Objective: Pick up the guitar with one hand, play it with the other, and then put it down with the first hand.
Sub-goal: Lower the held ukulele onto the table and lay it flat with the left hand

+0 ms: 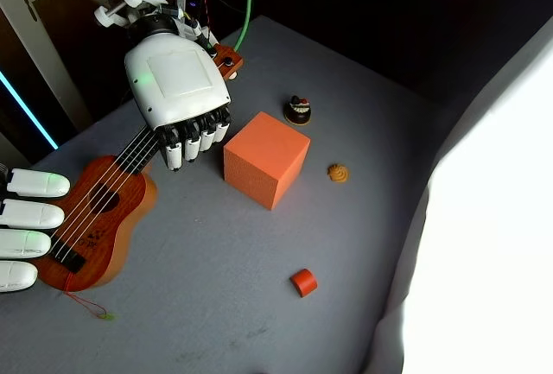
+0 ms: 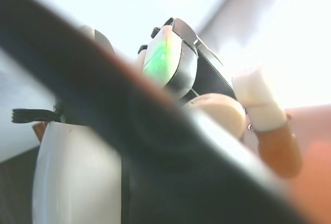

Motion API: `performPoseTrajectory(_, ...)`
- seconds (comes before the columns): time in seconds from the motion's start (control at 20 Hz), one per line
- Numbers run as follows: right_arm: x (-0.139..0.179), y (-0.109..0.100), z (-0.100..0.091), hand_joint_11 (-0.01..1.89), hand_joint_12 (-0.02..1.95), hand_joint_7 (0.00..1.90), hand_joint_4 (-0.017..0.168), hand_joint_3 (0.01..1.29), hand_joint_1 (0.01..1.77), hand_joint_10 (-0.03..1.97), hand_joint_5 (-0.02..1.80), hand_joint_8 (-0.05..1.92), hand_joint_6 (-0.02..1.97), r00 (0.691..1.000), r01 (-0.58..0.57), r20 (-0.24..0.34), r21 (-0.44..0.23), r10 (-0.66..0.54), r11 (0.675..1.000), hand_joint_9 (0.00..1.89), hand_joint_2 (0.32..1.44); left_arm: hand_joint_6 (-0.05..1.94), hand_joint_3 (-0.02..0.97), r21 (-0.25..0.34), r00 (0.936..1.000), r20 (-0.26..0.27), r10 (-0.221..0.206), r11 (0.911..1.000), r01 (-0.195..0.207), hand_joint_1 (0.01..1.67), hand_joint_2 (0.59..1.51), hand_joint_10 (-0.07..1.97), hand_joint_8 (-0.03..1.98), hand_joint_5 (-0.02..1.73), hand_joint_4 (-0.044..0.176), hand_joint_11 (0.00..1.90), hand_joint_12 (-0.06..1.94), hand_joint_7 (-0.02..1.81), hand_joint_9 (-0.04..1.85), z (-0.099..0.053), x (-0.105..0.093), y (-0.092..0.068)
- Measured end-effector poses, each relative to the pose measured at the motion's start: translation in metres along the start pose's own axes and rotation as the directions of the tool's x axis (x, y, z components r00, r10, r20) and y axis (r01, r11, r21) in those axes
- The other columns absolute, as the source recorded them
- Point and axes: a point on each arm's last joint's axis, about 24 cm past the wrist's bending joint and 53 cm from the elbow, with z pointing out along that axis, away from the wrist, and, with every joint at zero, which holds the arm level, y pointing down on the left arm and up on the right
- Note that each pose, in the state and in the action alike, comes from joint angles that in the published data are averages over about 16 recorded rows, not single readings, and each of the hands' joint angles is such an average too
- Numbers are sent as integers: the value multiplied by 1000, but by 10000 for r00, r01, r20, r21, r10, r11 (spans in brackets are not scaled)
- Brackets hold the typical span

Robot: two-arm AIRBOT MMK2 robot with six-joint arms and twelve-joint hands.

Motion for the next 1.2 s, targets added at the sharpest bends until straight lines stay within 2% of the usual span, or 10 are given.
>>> performPoseTrajectory(0.3, 2, 0, 0, 18, 3, 45, -4, 21, 21, 5, 50, 13, 15, 10000, -10, -60, 33, 10, 10000, 20, 1301, 1871, -16, 265, 9998, -195, 108, 9996, -103, 1473, 1087, 1908, 1978, 1243, 0, 1433, 1931, 1328, 1395, 6, 34, 7)
performPoseTrajectory(0.6, 4, 1, 1, 18, 3, 49, -4, 21, 20, 5, 49, 13, 15, 9999, -7, -104, 12, 7, 10000, 20, 1300, 1853, -18, 362, 9989, -403, 223, 9991, -208, 1348, 1088, 1906, 1947, 1179, -3, 1422, 1930, 1309, 1385, 11, 62, 17)
performPoseTrajectory(0.8, 5, 2, 1, 18, 3, 48, -4, 21, 21, 5, 39, 13, 15, 9999, 6, -129, -9, -6, 10000, 20, 1300, 1861, -15, 341, 9986, -461, 269, 9991, -253, 1132, 1094, 1905, 1929, 1141, -3, 1393, 1931, 1269, 1350, 14, 74, 23)
performPoseTrajectory(0.95, 6, 3, 1, 17, 3, 47, -4, 21, 20, 5, 33, 13, 15, 9999, 22, -153, -31, -22, 10000, 20, 1301, 1840, -9, 304, 9985, -476, 265, 9992, -251, 919, 1112, 1897, 1899, 1040, -3, 1308, 1928, 1188, 1279, 15, 80, 28)
performPoseTrajectory(1.05, 6, 3, 1, 17, 3, 47, -4, 21, 20, 5, 30, 14, 15, 9999, 32, -168, -46, -32, 10000, 20, 1301, 1748, -5, 291, 9985, -495, 247, 9993, -232, 770, 1124, 1848, 1794, 936, -2, 1192, 1898, 1085, 1176, 15, 84, 30)
performPoseTrajectory(1.2, 7, 4, 1, 17, 4, 49, -4, 21, 20, 5, 27, 14, 15, 9998, 52, -191, -69, -54, 10000, 20, 1301, 1456, 3, 310, 9984, -514, 221, 9993, -205, 568, 1128, 1649, 1491, 795, 3, 982, 1769, 943, 1012, 16, 88, 31)
